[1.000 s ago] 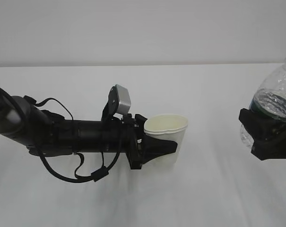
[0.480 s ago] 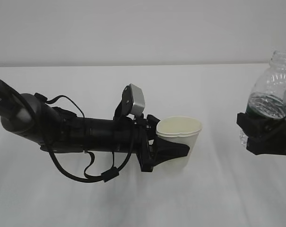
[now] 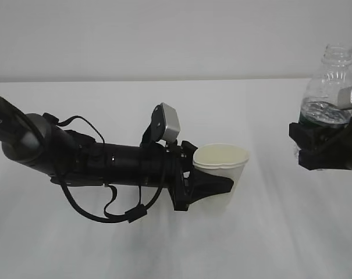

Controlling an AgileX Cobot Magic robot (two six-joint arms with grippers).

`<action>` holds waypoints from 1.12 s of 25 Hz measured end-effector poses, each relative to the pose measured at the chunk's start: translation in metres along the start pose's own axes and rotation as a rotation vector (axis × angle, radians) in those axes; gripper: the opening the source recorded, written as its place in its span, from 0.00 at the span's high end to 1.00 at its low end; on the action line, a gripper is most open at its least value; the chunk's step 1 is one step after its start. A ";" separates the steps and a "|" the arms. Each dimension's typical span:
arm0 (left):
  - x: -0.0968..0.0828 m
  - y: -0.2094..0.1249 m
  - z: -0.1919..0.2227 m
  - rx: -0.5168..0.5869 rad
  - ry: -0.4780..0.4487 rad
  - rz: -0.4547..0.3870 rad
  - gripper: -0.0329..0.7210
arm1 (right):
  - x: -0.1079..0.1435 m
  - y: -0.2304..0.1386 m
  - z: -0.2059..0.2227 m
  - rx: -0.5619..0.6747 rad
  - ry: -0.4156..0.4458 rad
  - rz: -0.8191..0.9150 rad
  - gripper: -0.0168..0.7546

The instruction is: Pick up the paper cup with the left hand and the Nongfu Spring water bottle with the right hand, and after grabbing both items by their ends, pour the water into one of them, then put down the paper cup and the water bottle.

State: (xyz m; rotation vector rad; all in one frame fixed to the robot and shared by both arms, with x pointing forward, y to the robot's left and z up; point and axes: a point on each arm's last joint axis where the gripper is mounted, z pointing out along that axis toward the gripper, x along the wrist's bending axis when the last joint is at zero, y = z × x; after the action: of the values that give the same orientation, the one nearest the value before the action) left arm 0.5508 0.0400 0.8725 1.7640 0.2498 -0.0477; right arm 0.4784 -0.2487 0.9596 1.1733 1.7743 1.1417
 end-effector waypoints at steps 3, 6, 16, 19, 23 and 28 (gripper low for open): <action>0.001 0.002 0.001 -0.004 -0.002 0.009 0.39 | -0.002 0.002 0.002 0.022 -0.006 -0.044 0.45; -0.004 0.003 0.006 -0.007 -0.022 0.015 0.39 | -0.003 0.003 0.004 0.064 -0.010 -0.096 0.45; -0.019 0.008 0.022 -0.009 -0.071 0.038 0.39 | -0.004 0.000 0.005 0.113 -0.003 -0.287 0.45; -0.018 0.008 0.022 -0.010 -0.063 0.034 0.39 | -0.004 -0.001 0.004 0.117 0.002 -0.354 0.45; -0.018 0.008 0.022 -0.009 -0.061 0.033 0.39 | -0.005 -0.001 0.004 0.119 0.000 -0.458 0.45; -0.018 0.008 0.022 -0.009 -0.061 0.033 0.39 | -0.008 0.000 0.004 0.130 -0.024 -0.594 0.45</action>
State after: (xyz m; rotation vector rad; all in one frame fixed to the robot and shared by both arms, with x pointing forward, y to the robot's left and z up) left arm 0.5370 0.0143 0.8785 1.7541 0.1760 -0.0763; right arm 0.4847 -0.2548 0.9583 0.6445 2.0108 0.6636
